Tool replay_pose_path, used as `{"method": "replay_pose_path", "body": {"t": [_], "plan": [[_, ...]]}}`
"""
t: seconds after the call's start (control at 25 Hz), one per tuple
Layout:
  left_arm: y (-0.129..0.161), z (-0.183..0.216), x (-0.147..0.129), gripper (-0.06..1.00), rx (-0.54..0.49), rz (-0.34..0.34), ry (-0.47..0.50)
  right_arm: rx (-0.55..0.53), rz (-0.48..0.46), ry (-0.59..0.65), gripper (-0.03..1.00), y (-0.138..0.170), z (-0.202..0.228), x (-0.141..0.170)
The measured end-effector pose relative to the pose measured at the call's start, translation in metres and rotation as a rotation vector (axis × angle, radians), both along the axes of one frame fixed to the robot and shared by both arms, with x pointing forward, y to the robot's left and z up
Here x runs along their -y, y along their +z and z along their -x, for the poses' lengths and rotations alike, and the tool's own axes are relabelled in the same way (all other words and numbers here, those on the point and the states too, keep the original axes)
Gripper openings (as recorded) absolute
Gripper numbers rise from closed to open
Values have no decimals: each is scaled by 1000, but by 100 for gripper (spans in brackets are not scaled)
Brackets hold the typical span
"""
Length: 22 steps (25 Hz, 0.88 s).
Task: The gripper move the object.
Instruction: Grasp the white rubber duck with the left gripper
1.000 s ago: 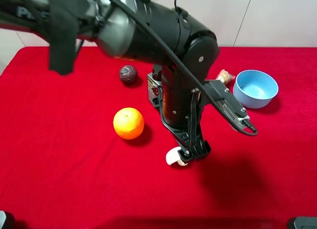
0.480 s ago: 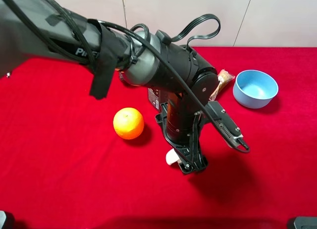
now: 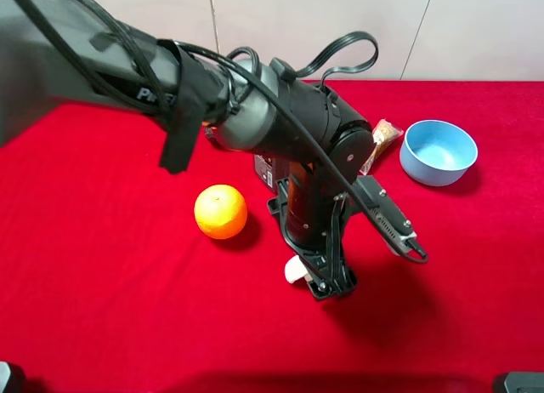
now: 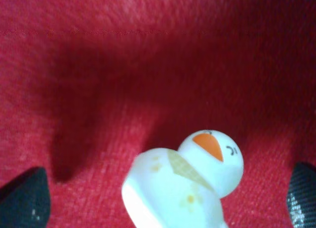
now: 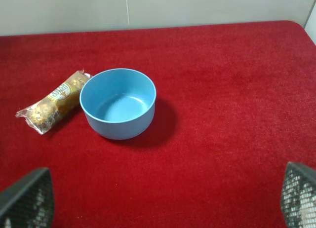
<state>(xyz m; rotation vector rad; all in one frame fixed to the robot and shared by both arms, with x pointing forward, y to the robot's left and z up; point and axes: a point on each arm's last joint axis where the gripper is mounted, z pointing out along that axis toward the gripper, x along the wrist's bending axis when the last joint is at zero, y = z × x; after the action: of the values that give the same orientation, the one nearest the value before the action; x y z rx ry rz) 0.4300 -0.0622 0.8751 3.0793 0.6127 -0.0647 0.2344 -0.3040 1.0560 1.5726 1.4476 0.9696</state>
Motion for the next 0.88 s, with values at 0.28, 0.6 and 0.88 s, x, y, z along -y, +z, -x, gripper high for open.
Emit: {"method": "replay_pose_path", "body": {"t": [0.28,0.6,0.88], "plan": [[-2,1,-1,85,-11,-10,3,0,0,0,69,0,0,0],[-2,1,-1,51,-11,-10,3,0,0,0,69,0,0,0],[-2,1,-1,43,-10,-10,3,0,0,0,69,0,0,0]]}}
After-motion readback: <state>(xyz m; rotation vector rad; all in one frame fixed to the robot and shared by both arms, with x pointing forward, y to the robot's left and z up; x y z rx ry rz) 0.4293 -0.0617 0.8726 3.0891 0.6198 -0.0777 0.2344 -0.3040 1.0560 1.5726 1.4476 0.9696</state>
